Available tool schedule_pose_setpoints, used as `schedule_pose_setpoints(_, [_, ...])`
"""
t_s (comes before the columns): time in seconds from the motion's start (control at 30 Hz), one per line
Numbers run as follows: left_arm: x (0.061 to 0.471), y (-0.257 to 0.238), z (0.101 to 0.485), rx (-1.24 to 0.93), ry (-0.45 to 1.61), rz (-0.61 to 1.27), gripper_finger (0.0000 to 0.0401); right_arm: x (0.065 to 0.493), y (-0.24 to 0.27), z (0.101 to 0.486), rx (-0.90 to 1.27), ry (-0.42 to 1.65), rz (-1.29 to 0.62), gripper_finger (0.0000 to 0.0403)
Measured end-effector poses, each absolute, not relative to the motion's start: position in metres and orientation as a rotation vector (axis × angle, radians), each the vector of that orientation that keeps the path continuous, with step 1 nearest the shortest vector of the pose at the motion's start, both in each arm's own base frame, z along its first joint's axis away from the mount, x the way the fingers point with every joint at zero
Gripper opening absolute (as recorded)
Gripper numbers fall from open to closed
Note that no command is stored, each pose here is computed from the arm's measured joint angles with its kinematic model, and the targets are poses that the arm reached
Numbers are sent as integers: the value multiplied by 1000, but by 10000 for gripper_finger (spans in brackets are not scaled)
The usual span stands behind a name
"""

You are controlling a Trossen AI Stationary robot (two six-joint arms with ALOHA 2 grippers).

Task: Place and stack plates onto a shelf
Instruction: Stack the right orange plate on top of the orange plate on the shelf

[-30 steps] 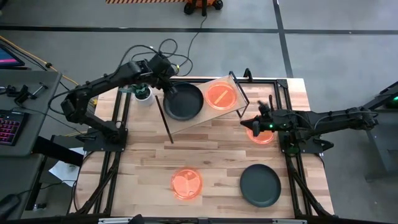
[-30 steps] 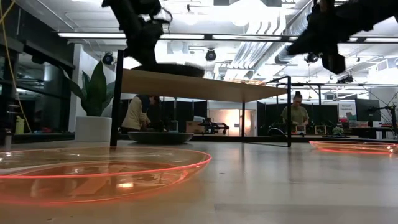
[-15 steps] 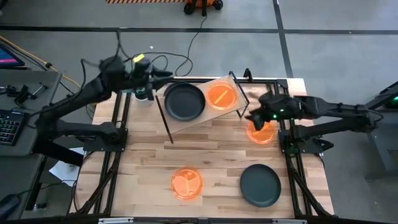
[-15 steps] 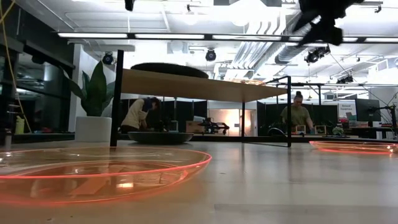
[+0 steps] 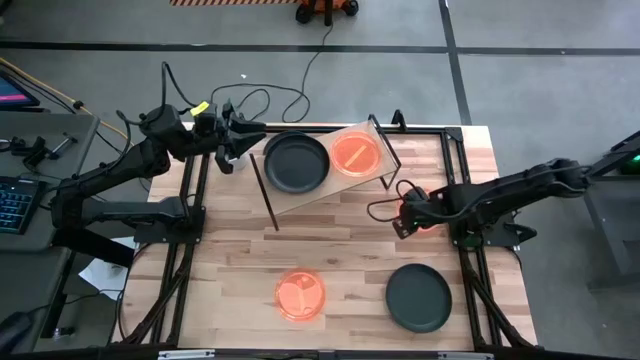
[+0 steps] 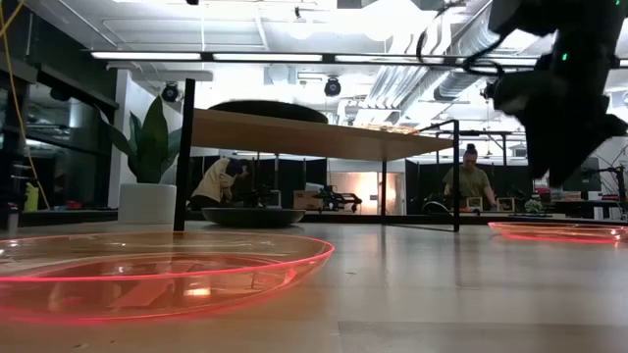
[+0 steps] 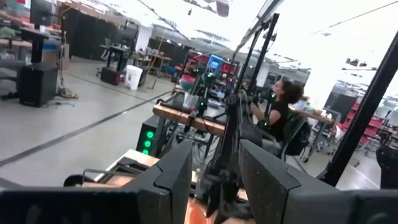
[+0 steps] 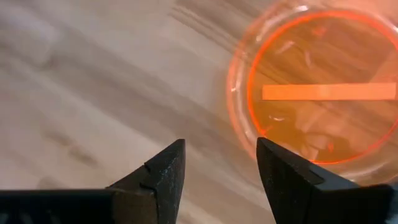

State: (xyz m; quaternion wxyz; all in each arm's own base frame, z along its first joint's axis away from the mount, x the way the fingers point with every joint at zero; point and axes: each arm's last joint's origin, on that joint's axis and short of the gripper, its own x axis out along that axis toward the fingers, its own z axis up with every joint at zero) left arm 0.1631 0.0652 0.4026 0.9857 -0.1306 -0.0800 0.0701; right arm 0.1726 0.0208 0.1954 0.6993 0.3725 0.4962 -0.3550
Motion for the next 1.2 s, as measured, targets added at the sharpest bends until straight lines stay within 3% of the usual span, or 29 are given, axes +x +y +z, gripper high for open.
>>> schedule_pose_setpoints(0.27, [163,65,402,-263,-159,143,120,187,21,168,785,1157,-955,179])
schedule_pose_setpoints(0.77, [163,66,402,-263,-159,149,120,204,22,133,738,1230,-1070,168])
schedule_pose_setpoints(0.93, [163,66,402,-264,-158,149,120,206,22,130,743,1233,-1094,127])
schedule_pose_setpoints(1.13, [163,66,402,-264,-158,149,120,203,21,129,709,1244,-1103,18])
schedule_pose_setpoints(1.2, [163,66,402,-264,-158,149,120,202,21,131,707,1254,-1083,11])
